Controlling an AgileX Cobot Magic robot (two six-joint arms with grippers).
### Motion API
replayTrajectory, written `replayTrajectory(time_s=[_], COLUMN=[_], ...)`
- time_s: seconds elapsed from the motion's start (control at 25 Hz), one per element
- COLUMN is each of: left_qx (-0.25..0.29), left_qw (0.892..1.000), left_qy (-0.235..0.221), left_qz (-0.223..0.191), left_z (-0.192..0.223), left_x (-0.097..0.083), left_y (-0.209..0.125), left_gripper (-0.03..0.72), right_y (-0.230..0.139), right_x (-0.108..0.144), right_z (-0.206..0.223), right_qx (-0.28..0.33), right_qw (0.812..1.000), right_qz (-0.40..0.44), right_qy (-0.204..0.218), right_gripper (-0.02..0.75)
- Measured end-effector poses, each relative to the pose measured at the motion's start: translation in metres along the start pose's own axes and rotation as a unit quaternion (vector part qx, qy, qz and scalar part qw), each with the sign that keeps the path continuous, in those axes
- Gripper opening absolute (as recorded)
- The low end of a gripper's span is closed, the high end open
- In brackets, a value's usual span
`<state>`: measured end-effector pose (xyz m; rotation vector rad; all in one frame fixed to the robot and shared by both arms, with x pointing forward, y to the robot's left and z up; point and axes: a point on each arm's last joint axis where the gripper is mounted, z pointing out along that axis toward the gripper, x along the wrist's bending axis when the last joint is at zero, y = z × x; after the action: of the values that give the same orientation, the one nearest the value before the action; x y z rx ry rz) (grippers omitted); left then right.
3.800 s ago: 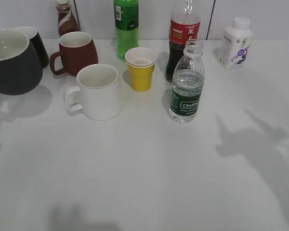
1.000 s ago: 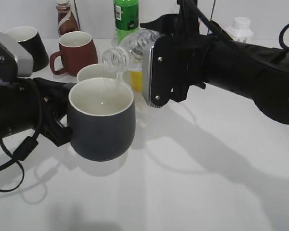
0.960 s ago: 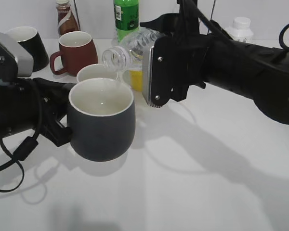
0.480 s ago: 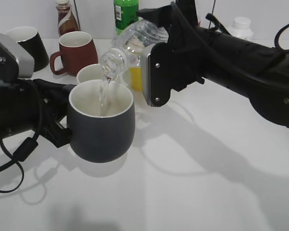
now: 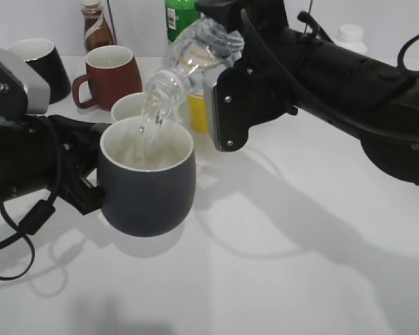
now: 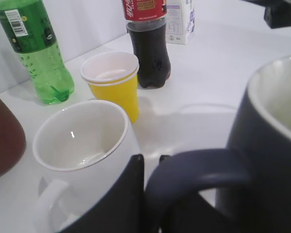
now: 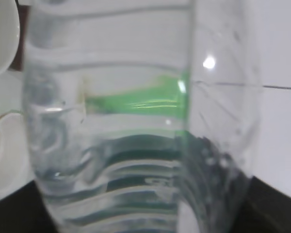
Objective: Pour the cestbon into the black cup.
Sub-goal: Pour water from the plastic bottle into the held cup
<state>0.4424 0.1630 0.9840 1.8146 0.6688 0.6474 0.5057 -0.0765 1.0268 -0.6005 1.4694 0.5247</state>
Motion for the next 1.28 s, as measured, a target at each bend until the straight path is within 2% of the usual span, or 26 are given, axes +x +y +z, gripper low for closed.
replayTrajectory(time_s=[0.2,0.56,0.76,0.88,0.96,1.04,1.12,1.2,1.28], left_qx=[0.001,0.001,-0.002,-0.011,-0.015,-0.019,-0.023,-0.030,-0.040], left_qw=[1.000,1.000,1.000,1.000,1.000,1.000,1.000,0.999,0.999], left_qy=[0.000,-0.002,-0.003,-0.004,-0.004,-0.001,0.001,0.011,0.031], left_qz=[0.001,0.004,0.005,0.005,0.003,-0.002,-0.004,-0.008,-0.014], left_z=[0.000,0.000,0.000,0.000,0.000,0.000,0.000,0.000,-0.001], left_x=[0.000,0.000,-0.001,-0.001,-0.001,0.000,0.000,0.002,0.008], left_y=[0.000,0.000,0.000,0.002,0.002,0.003,0.004,0.005,0.006], left_gripper=[0.052,0.052,0.052,0.052,0.052,0.052,0.052,0.052,0.052], right_y=[0.000,0.000,0.000,0.001,0.001,0.003,0.005,0.006,0.003], right_x=[-0.005,-0.005,0.001,0.009,0.014,0.017,0.018,0.016,0.012], right_z=[0.000,0.000,0.000,0.000,-0.001,-0.001,-0.002,-0.003,-0.004], right_qx=[0.003,0.003,0.000,0.004,0.013,0.019,0.020,0.025,0.033], right_qw=[0.999,0.999,0.998,0.986,0.967,0.934,0.894,0.838,0.791], right_qz=[-0.022,-0.023,0.066,0.158,0.243,0.344,0.436,0.535,0.603], right_qy=[-0.023,-0.026,0.006,0.053,0.080,0.095,0.104,0.104,0.096], right_gripper=[0.470,0.470,0.470,0.470,0.470,0.470,0.470,0.470,0.470])
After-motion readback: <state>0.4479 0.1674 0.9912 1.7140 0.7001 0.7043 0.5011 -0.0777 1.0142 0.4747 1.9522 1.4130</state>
